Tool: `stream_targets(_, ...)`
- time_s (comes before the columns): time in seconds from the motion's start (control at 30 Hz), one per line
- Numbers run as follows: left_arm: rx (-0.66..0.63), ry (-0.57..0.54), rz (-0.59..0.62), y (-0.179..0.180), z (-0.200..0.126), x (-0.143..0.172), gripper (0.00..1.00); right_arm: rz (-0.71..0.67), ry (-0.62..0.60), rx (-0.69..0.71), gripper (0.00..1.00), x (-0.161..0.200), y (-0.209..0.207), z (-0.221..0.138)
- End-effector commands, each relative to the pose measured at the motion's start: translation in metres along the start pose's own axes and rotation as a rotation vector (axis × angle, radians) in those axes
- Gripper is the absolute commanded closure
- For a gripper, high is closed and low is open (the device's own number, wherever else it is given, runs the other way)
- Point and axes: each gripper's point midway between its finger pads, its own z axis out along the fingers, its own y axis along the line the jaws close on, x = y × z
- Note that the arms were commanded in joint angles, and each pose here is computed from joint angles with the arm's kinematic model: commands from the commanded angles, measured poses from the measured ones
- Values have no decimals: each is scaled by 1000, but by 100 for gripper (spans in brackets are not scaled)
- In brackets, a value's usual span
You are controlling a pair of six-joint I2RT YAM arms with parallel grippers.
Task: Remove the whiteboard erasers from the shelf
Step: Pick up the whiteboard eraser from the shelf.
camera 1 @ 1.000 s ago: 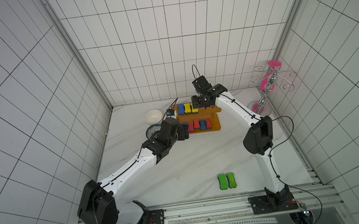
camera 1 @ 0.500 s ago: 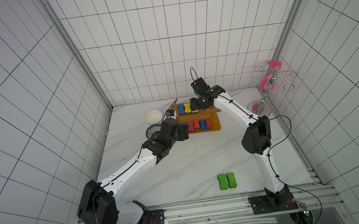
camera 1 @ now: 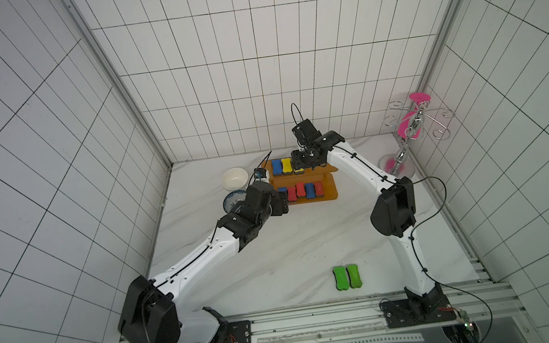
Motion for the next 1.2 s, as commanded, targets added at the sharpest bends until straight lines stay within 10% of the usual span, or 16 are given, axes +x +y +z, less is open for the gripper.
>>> stream_targets(0.0,12,-33,-17,0,-7,-7,14,-1,-10,55,45,-3,-20,-19)
stream_targets(0.87,0,-45,-36,6,-15,-5,13,131,-7,113,37,4,-5,15)
stream_targets(1.17,-17,-47,-38,10,-17,-5,12,139,15,109,58,11,-5,19)
